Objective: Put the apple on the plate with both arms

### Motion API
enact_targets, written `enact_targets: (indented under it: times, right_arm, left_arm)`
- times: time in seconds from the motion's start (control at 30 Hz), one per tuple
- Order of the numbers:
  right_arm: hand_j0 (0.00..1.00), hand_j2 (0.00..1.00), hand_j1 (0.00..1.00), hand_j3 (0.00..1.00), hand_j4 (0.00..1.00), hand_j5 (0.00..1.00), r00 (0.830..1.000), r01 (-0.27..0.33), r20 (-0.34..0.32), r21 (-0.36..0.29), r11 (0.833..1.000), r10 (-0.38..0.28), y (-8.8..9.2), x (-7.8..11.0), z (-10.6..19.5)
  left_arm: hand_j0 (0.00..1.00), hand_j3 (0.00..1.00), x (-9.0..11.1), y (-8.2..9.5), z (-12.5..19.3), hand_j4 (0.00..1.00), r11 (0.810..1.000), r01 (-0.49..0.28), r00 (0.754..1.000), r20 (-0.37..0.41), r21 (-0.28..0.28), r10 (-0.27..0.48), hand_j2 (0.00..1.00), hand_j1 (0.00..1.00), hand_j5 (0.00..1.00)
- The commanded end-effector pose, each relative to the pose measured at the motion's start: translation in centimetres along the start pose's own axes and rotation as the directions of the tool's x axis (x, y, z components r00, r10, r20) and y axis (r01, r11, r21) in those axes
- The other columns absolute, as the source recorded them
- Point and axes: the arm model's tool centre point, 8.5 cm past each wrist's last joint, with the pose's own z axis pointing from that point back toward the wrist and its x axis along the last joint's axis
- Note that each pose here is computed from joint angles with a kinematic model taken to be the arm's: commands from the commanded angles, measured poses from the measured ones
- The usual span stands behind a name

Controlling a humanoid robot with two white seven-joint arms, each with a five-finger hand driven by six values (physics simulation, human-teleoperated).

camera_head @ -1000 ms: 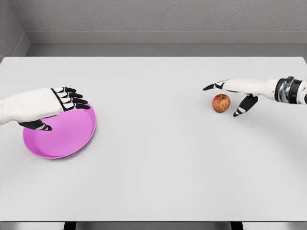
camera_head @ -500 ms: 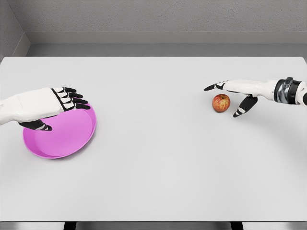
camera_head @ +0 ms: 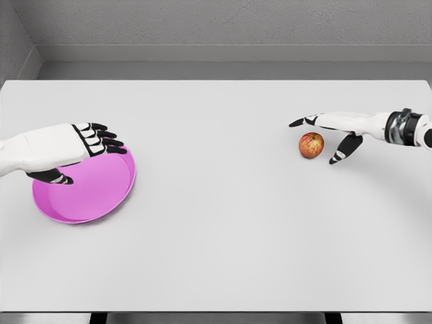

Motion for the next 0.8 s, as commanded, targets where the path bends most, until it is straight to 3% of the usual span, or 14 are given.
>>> enact_targets:
  times: [0.0, 0.37, 0.77]
  right_arm:
    - [1.00, 1.00, 1.00, 1.00, 1.00, 1.00, 1.000, 0.009, 0.003, -0.004, 1.000, -0.009, -0.03, 0.05, -0.25]
    - [1.00, 1.00, 1.00, 1.00, 1.00, 1.00, 1.000, 0.008, 0.006, -0.006, 1.000, -0.008, -0.34, 0.25, -0.87]
    - [0.87, 0.87, 0.87, 0.87, 0.87, 0.87, 1.000, 0.010, -0.002, -0.003, 1.000, -0.010, -0.18, -0.04, -0.71]
  left_arm:
    - [1.00, 1.00, -0.05, 0.04, 0.05, 1.00, 1.000, -0.005, 1.000, -0.001, 0.004, 0.005, 1.00, 1.00, 1.00]
    - [1.00, 1.00, -0.01, 0.07, 0.03, 1.00, 1.000, -0.004, 1.000, 0.000, 0.005, 0.004, 1.00, 1.00, 1.00]
    - [1.00, 1.00, -0.01, 0.05, 0.03, 1.00, 1.000, -0.004, 1.000, 0.000, 0.003, 0.004, 1.00, 1.00, 1.00]
